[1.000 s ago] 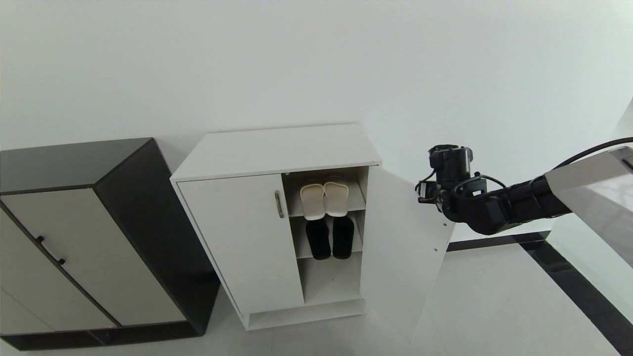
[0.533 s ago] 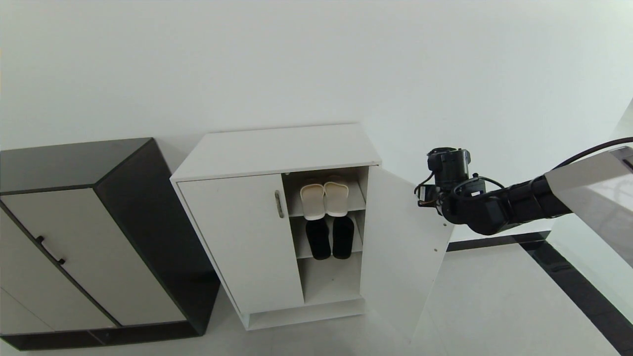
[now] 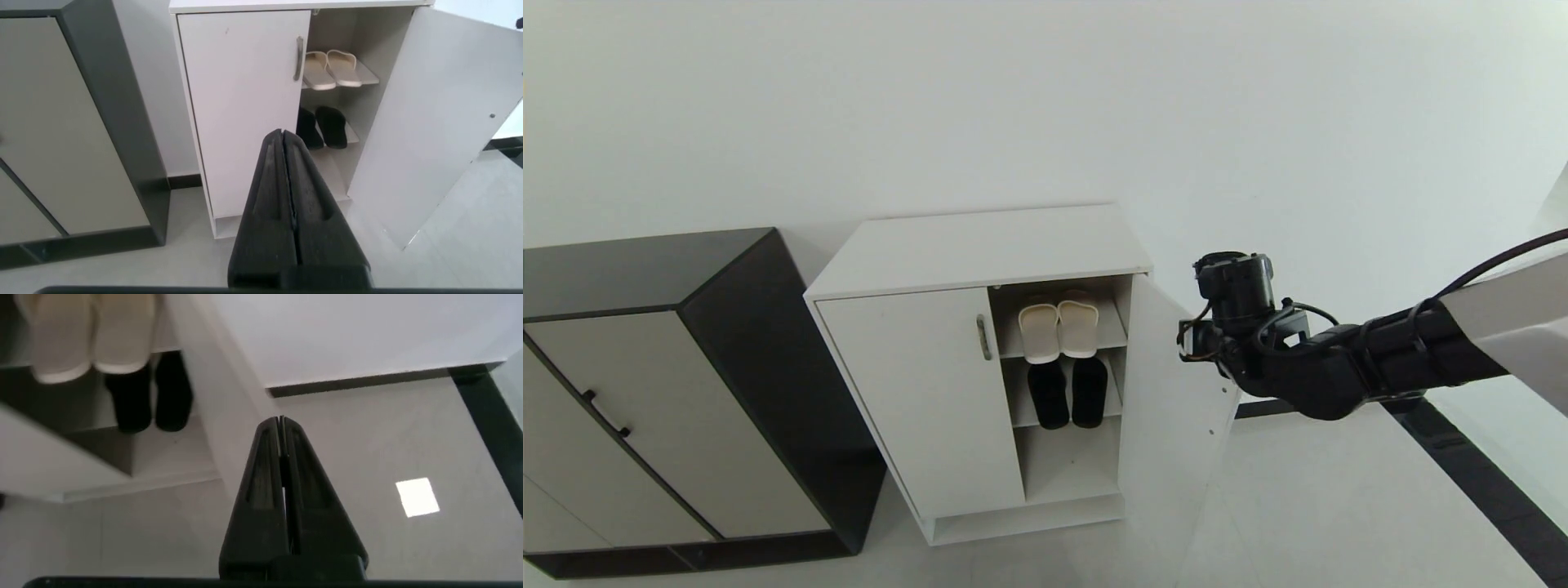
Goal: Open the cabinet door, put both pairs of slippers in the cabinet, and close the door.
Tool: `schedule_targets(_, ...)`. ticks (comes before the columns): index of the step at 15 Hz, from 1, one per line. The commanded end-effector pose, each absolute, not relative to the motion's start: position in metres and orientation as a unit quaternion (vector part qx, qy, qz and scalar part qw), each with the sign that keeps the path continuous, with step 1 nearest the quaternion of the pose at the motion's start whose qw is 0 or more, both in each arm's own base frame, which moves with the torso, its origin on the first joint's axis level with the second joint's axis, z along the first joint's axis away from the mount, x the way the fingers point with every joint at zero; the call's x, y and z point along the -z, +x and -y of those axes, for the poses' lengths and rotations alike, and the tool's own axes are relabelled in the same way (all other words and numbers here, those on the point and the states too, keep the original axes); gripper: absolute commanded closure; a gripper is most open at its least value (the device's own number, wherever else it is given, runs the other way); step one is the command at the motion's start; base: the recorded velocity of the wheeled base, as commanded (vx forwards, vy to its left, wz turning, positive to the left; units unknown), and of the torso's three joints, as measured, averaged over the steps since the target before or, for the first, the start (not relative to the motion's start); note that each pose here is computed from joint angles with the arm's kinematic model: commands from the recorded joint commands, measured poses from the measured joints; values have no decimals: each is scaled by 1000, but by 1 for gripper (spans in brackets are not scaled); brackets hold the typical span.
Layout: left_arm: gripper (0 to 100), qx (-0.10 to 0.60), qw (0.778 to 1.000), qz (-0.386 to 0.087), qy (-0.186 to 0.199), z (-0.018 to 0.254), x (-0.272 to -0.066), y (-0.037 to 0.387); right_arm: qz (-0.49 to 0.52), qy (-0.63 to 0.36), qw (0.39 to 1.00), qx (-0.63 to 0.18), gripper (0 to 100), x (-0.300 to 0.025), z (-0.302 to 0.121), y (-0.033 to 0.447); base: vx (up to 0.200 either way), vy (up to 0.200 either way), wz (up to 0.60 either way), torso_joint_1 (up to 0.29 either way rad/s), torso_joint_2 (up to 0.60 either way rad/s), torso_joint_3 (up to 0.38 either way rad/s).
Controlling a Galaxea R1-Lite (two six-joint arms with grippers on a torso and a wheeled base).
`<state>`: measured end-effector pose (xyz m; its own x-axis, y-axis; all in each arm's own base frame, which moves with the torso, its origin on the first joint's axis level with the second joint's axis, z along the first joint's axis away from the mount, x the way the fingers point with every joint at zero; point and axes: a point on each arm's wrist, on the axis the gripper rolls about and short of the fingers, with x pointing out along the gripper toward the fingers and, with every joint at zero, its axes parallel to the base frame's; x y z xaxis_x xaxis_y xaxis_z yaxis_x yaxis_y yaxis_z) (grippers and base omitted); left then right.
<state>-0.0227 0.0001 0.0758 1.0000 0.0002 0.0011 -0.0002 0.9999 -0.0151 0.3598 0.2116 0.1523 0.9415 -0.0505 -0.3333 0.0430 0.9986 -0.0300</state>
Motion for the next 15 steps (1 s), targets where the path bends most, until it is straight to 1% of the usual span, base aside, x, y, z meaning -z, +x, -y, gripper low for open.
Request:
schedule_targets(1, 100, -1, 1000, 0, -8, 0, -76, -23, -155, -3, 988, -12, 100, -171, -227, 330, 0, 0, 0, 0, 0, 0)
schedule_targets(3, 100, 0, 1000, 0, -8, 0, -76, -23, -144, 3, 989, -28, 100, -181, -230, 316, 0, 0, 0, 0, 0, 0)
schedule_targets(5, 100, 0, 1000, 0, -8, 0, -76, -23, -142, 3, 990, -18, 100, -181, -224, 322, 0, 0, 0, 0, 0, 0)
schedule_targets(7, 100, 0, 1000, 0, -8, 0, -76, -23, -164, -7, 986, -2, 100, -160, -215, 338, 0, 0, 0, 0, 0, 0)
schedule_targets(8, 100, 0, 1000, 0, -8, 0, -76, -23, -169, -9, 986, 1, 100, -156, -214, 341, 0, 0, 0, 0, 0, 0)
schedule_targets(11, 100, 0, 1000, 0, -8, 0, -76, -23, -189, -16, 982, -15, 100, -139, -220, 344, 0, 0, 0, 0, 0, 0)
schedule_targets(12, 100, 0, 1000, 0, -8, 0, -76, -23, -193, -17, 981, -29, 100, -136, -229, 340, 0, 0, 0, 0, 0, 0)
schedule_targets(14, 100, 0, 1000, 0, -8, 0, -76, -23, -207, 7, 974, -86, 100, -132, -251, 323, 0, 0, 0, 0, 0, 0)
schedule_targets(15, 100, 0, 1000, 0, -8, 0, -76, -23, -208, 7, 973, -98, 100, -132, -258, 318, 0, 0, 0, 0, 0, 0)
